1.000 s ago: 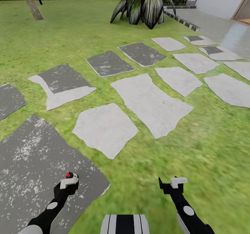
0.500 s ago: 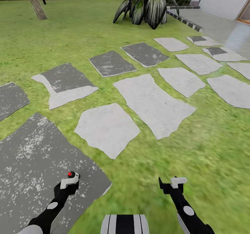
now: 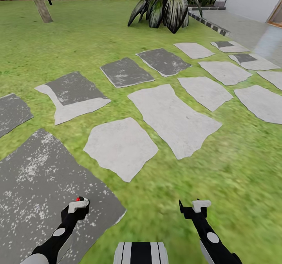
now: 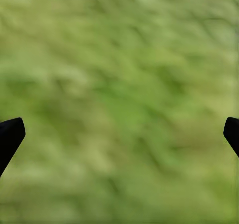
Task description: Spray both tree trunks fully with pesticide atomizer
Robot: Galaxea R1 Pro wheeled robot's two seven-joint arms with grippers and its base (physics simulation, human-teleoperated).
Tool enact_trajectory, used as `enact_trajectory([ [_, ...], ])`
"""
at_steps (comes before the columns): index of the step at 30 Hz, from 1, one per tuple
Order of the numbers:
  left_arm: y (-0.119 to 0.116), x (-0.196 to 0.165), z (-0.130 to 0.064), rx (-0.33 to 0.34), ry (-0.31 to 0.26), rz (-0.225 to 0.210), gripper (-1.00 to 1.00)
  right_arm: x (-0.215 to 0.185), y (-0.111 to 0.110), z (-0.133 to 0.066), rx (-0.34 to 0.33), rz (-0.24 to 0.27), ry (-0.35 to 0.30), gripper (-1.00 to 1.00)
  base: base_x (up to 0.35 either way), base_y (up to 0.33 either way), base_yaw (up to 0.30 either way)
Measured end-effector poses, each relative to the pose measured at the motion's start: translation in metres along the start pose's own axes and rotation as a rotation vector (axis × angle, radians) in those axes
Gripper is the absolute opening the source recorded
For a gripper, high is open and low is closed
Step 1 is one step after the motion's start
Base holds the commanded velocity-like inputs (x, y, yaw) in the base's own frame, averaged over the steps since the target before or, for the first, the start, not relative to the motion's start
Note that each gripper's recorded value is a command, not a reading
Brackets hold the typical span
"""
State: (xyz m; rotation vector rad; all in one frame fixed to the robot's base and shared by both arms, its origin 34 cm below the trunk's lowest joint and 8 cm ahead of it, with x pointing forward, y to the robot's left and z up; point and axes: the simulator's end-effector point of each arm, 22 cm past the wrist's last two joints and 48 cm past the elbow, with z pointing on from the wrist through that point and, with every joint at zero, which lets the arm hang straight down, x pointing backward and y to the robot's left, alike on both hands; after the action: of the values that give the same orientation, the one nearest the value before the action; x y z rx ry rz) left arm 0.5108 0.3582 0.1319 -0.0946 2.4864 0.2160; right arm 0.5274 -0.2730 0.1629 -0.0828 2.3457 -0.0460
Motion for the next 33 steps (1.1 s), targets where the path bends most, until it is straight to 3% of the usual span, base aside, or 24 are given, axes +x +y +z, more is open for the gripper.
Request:
enact_trajectory([
  [33, 0.0007, 0.0074, 0.0016, -0.001, 0.013, 0.004, 1.00, 0.0077, 0.0006, 0.0009, -0.001, 0.000, 0.014, 1.00, 0.012, 0.000, 0.000],
])
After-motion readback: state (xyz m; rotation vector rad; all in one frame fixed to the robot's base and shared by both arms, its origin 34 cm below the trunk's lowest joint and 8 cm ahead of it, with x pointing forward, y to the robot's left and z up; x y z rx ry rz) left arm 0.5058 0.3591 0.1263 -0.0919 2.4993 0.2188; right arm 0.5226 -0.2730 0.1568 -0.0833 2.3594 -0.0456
